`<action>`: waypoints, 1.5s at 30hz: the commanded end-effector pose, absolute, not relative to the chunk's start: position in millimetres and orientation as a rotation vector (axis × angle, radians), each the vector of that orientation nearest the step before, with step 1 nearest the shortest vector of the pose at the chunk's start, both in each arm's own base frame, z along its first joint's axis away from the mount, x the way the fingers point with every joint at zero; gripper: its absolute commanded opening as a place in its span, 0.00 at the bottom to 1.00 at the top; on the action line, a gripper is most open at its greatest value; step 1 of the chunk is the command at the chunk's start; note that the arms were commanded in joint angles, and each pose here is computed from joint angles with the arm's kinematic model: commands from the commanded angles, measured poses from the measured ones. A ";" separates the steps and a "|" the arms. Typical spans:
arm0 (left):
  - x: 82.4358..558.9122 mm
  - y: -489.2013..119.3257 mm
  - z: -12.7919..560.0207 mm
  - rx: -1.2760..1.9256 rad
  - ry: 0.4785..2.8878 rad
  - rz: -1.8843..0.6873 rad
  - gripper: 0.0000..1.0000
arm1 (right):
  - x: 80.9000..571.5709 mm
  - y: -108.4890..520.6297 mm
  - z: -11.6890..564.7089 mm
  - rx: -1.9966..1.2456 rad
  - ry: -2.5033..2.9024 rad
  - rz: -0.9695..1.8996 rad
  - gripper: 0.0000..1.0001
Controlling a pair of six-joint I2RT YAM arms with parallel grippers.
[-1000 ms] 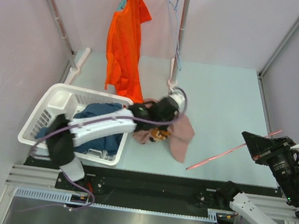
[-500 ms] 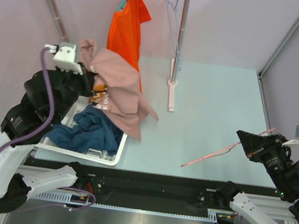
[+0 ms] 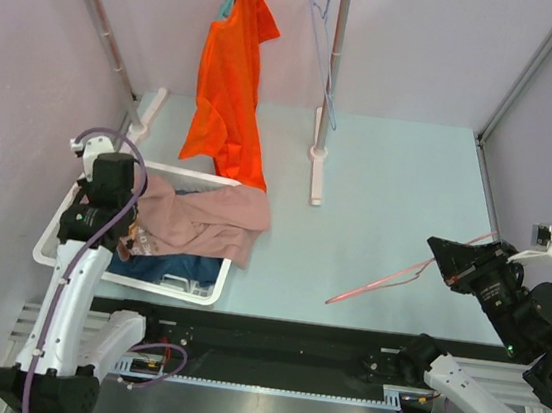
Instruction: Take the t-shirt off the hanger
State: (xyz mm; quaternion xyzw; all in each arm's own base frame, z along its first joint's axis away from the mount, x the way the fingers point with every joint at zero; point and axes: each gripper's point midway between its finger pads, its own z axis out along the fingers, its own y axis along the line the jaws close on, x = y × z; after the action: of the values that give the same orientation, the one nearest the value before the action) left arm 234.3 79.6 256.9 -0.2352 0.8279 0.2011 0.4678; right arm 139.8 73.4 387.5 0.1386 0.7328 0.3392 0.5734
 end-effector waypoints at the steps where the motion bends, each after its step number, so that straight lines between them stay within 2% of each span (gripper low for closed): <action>1: 207.0 113.1 293.7 -0.830 1.757 0.508 0.00 | 143.6 79.9 397.5 0.308 1.691 0.820 0.00; 10: 212.4 148.8 337.7 -0.950 1.638 0.653 0.00 | 146.1 84.8 393.1 0.298 1.707 0.820 0.00; 15: 257.5 111.0 302.2 -0.757 1.847 0.405 0.00 | 145.5 81.6 392.4 0.303 1.701 0.811 0.00; 22: 269.4 37.5 227.6 -0.530 2.053 0.020 0.00 | 149.8 84.8 386.6 0.303 1.715 0.798 0.00; 23: 269.2 24.7 222.4 -0.495 2.081 -0.023 0.05 | 150.4 86.5 385.7 0.300 1.720 0.800 0.00; 24: 267.8 12.1 216.1 -0.473 2.112 -0.075 0.15 | 151.4 88.5 384.6 0.296 1.725 0.801 0.00; 25: 266.2 5.3 213.1 -0.451 2.131 -0.094 0.33 | 152.7 90.2 384.2 0.296 1.726 0.803 0.00; 26: 263.9 -9.2 211.3 -0.399 2.156 -0.114 0.72 | 153.6 93.2 383.2 0.290 1.733 0.808 0.00; 27: 257.5 -12.4 210.1 -0.406 2.175 -0.106 0.94 | 154.2 95.3 382.6 0.286 1.738 0.813 0.00; 28: 255.8 -6.2 217.5 -0.422 2.150 -0.043 1.00 | 154.9 96.8 382.7 0.285 1.739 0.816 0.00; 31: 244.0 -14.4 242.1 -0.377 2.072 -0.007 1.00 | 156.3 103.0 381.5 0.274 1.749 0.833 0.00; 34: 234.2 -49.6 248.5 -0.271 2.067 -0.193 0.80 | 158.2 106.4 379.2 0.273 1.757 0.837 0.00; 35: 231.9 -59.5 247.1 -0.261 2.074 -0.260 0.54 | 158.3 107.7 379.1 0.271 1.758 0.842 0.00; 38: 220.1 -96.7 228.9 -0.220 2.138 -0.498 0.23 | 159.6 109.4 376.4 0.272 1.766 0.841 0.00; 40: 215.4 -119.6 206.2 -0.185 2.167 -0.641 0.20 | 160.1 110.8 374.9 0.275 1.765 0.848 0.00; 42: 214.7 -140.9 193.4 -0.181 2.173 -0.790 0.23 | 160.4 113.1 373.8 0.274 1.768 0.858 0.00; 43: 213.1 -143.1 164.3 -0.214 2.254 -0.789 0.25 | 160.0 113.9 372.3 0.272 1.771 0.862 0.00; 45: 215.8 -144.5 145.9 -0.259 2.312 -0.781 0.27 | 160.0 114.9 371.3 0.267 1.775 0.862 0.00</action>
State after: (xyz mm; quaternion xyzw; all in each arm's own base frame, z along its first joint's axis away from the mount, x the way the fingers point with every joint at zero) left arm 219.5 -113.1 179.3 -0.0836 0.8757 -0.2327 0.4148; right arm 158.3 108.3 360.1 0.1118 0.7626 0.3404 0.5385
